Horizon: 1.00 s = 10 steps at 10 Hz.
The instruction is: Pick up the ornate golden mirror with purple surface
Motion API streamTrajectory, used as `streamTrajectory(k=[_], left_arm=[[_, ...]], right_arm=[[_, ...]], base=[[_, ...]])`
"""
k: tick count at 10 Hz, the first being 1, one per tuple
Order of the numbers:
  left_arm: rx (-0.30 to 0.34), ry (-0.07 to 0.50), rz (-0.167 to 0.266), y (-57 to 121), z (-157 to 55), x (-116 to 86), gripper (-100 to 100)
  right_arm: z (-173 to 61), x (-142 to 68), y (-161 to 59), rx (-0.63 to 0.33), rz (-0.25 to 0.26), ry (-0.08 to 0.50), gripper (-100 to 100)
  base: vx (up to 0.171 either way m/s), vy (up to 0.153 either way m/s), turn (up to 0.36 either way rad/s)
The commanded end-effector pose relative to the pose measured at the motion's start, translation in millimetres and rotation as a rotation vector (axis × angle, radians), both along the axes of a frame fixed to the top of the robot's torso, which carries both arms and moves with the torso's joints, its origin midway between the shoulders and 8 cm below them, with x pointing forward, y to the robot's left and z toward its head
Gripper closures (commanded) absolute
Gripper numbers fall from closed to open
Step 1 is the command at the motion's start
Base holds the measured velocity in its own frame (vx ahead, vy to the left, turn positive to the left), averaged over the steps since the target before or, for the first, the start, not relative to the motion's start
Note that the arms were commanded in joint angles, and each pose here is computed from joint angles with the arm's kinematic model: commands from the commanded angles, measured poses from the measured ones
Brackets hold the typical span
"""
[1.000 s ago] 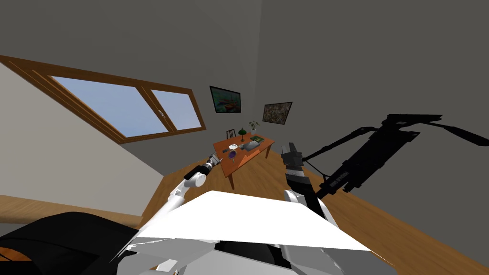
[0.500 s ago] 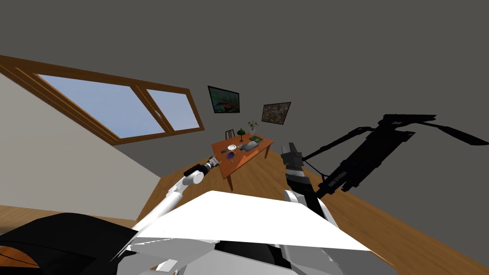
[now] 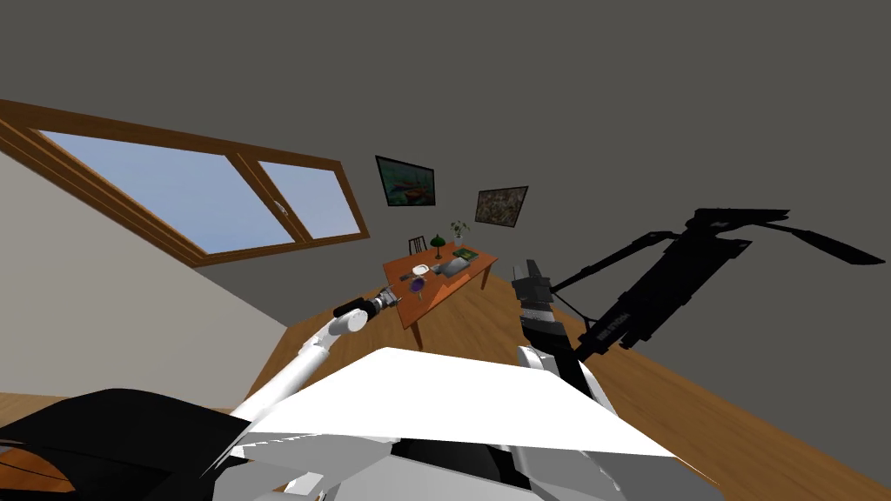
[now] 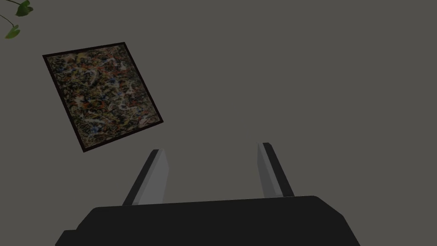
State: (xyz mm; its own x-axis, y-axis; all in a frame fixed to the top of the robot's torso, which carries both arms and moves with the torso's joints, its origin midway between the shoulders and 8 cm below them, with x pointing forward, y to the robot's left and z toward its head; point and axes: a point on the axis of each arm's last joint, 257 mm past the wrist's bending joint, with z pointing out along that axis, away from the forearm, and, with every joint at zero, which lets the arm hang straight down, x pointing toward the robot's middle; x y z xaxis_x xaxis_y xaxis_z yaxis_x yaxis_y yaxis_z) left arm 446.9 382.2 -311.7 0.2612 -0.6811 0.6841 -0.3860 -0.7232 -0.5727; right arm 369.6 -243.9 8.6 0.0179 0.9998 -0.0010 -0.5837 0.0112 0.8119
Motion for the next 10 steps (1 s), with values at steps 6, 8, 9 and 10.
streamTrajectory(k=[6, 8, 9, 10], left_arm=[[-0.09, 0.206, -0.02, 14.2, -29.5, -19.1, -100], [-0.11, 0.265, -0.029, 17.9, -35.8, -26.4, -100], [-0.117, 0.285, -0.037, 14.8, -39.1, -30.2, -100], [-0.138, 0.319, -0.037, 20.0, -40.0, -33.7, -100]], right_arm=[[0.0, 0.0, 0.0, 0.0, 0.0, 0.0, 0], [0.0, 0.0, 0.0, 0.0, 0.0, 0.0, 0], [0.0, 0.0, 0.0, 0.0, 0.0, 0.0, 0], [0.0, 0.0, 0.0, 0.0, 0.0, 0.0, 0]], base=[[0.053, -0.029, -0.024], [0.055, -0.02, -0.024], [0.048, -0.019, -0.02], [0.06, -0.02, -0.028]])
